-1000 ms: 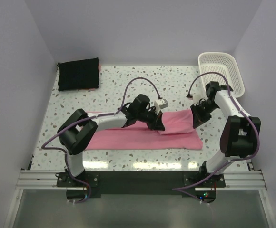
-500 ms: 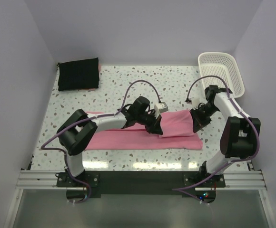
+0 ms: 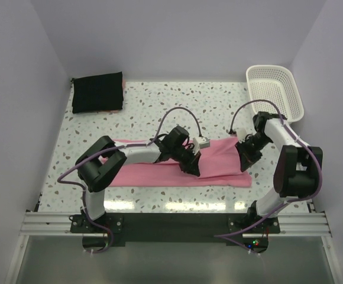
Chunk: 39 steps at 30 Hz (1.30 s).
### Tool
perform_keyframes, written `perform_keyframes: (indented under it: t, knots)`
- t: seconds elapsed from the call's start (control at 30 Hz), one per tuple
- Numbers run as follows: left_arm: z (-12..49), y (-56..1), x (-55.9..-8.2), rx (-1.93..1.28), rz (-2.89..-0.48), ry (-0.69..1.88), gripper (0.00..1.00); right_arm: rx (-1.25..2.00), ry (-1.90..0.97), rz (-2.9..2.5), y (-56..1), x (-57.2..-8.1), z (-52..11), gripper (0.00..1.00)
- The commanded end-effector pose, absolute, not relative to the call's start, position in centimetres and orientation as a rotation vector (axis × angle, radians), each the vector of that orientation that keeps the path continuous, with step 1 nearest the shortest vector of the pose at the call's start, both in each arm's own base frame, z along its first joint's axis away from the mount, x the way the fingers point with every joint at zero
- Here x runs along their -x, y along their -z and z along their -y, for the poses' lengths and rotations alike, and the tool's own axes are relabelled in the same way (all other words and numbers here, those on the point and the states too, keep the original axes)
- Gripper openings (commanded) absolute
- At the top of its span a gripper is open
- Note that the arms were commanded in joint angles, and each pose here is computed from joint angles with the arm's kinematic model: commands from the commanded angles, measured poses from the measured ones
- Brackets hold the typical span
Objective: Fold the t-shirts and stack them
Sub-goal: Fold the tshirt
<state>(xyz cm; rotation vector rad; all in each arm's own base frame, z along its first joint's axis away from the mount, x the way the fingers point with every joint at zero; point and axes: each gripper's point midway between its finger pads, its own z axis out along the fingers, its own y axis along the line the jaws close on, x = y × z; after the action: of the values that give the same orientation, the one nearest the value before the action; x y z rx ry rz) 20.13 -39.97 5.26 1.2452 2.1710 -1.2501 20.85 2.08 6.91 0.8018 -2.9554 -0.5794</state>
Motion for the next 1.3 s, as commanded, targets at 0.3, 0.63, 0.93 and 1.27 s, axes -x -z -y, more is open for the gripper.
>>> perform_keyframes:
  t: [0.3, 0.63, 0.93, 1.27]
  knots:
    - [39.6, -6.8, -26.8, -1.187, -2.104, 1.123, 0.00, -0.817, 0.512, 3.083, -7.5, -27.5, -1.3, 0.00]
    - [38.6, -4.8, -29.9, -1.110, -2.147, 1.017, 0.03, -0.739, 0.504, 3.143, -5.6, -30.8, -1.3, 0.00]
    - [32.8, -8.8, -29.4, -1.095, -2.075, 0.984, 0.36, -0.758, 0.529, 3.166, -9.4, -30.9, -1.7, 0.40]
    - [13.7, -8.0, -29.1, -1.065, -2.398, 0.689, 0.30, -0.843, 0.630, 3.104, -9.8, -29.8, -6.5, 0.39]
